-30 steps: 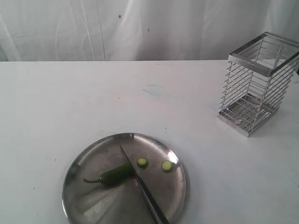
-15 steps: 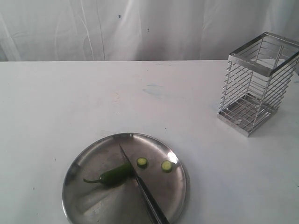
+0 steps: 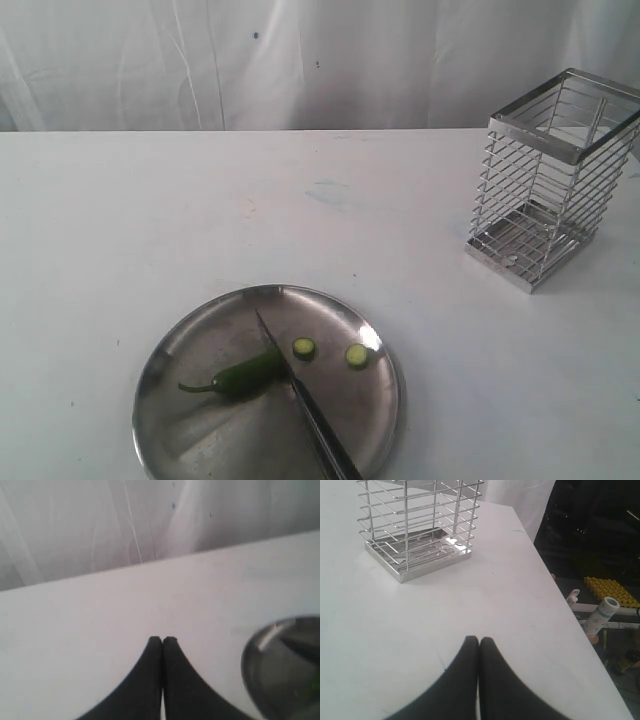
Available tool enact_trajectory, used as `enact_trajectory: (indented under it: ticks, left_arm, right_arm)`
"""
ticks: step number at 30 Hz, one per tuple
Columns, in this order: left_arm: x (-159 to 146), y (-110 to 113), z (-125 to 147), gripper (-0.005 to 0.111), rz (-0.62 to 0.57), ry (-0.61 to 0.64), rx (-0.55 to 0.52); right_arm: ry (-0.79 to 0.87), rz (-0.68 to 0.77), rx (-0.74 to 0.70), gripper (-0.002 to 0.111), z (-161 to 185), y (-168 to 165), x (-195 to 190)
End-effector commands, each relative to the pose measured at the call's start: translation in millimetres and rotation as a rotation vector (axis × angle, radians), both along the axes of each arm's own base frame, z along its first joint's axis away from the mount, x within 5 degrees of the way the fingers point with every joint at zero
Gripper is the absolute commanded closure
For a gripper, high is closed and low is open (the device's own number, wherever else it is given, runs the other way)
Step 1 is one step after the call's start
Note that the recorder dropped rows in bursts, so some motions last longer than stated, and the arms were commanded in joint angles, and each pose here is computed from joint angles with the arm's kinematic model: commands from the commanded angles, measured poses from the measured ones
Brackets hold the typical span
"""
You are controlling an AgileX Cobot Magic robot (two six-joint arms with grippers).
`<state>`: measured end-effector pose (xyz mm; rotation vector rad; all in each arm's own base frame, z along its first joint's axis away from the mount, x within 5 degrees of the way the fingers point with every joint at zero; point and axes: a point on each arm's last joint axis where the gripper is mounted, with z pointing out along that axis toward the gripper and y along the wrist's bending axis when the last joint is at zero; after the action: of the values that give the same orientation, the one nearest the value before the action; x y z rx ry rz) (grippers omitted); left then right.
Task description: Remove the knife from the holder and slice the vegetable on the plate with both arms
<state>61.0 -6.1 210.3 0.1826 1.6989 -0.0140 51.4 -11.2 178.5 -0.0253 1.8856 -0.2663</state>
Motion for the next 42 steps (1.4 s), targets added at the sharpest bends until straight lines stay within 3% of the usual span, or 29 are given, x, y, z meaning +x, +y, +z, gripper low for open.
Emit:
enact_trajectory:
  ticks: [1,3,4,7,42]
  left_arm:
    - [-5,-2,-34,0.107,-0.028,0.180,0.084]
    - [-8,1,-42,0.107,0.030,0.199,0.033]
    - [-11,3,-48,0.107,0.064,0.273,0.037]
    - [-11,6,-48,0.107,0.131,0.269,0.028]
    - [-9,6,-44,0.107,0.135,0.221,-0.010]
  right_arm:
    - [-0.002,0.000,-0.003,0.108,0,0,0]
    - [-0.002,0.000,-0.003,0.108,0,0,0]
    - [-0.002,0.000,-0.003,0.108,0,0,0]
    - [-0.002,0.000,-0.003,0.108,0,0,0]
    - [-0.002,0.000,-0.003,0.108,0,0,0]
